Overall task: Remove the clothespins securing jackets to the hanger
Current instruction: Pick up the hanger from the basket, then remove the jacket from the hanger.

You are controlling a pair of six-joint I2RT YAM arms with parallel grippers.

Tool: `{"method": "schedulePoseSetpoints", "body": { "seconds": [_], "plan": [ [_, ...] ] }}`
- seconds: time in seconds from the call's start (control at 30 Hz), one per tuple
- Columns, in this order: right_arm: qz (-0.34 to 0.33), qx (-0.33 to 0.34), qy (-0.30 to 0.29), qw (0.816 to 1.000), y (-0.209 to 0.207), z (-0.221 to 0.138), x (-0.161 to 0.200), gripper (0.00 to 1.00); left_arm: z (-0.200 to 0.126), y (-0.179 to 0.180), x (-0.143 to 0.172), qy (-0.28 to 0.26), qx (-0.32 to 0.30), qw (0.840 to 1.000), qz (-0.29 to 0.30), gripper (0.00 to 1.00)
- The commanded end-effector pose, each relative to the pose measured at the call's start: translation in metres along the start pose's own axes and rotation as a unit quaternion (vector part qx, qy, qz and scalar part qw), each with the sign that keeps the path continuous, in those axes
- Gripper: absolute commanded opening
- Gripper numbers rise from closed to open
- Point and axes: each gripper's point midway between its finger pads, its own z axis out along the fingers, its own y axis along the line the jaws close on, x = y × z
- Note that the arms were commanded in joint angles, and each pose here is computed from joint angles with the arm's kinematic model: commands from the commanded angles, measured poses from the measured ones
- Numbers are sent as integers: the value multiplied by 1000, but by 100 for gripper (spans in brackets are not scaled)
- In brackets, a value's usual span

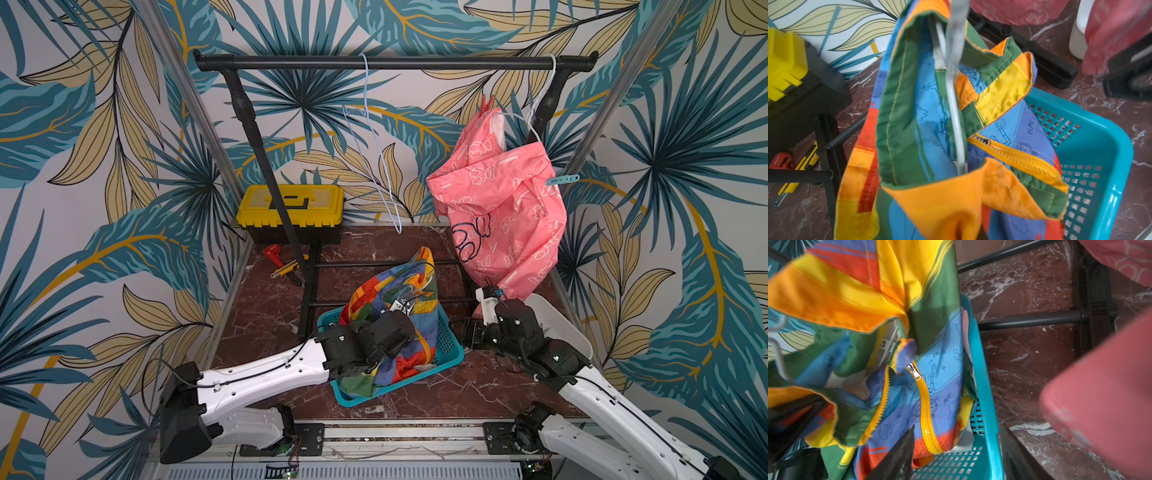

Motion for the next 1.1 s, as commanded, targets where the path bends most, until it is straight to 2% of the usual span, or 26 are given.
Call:
{"method": "schedulePoseSetpoints", "body": {
  "seconds": [0.0, 0.07, 0.13, 0.2, 0.27, 0.4, 0.5, 0.63, 0.77, 0.87, 1.0, 1.07],
  "plan": [
    [5, -32, -12, 999, 11, 7, 13, 66, -17, 17, -4, -18, 30, 998, -50, 0],
    [-13, -64, -34, 997, 27, 4, 14, 66, -22, 21, -4, -22, 46, 997, -56, 0],
    [-40, -62, -67, 995, 38, -6, 1, 66, -25, 19, -2, -21, 72, 996, -56, 0],
    [-72, -88, -94, 989, 62, -18, -15, 65, -27, 14, -1, -18, 105, 992, -66, 0],
    [-108, -117, -103, 982, 89, -24, -25, 63, -28, 10, -2, -18, 135, 987, -81, 0],
    [-184, -144, -127, 964, 142, -26, -52, 51, -34, -8, -7, -26, 209, 972, -100, 0],
    [-207, -166, -139, 954, 167, -22, -62, 50, -36, -17, -14, -39, 239, 964, -113, 0],
    [-220, -172, -137, 950, 182, -7, -68, 51, -39, -25, -20, -50, 265, 955, -122, 0],
    [-227, -165, -148, 948, 187, 1, -75, 48, -41, -27, -21, -49, 274, 952, -127, 0],
    [-233, -154, -151, 948, 186, 6, -76, 41, -43, -29, -21, -49, 281, 950, -126, 0],
    [-233, -160, -151, 947, 190, 8, -76, 23, -39, -30, -18, -42, 280, 951, -125, 0],
    [-235, -161, -148, 947, 190, 9, -75, 22, -37, -33, -16, -37, 285, 950, -122, 0]
  ]
}}
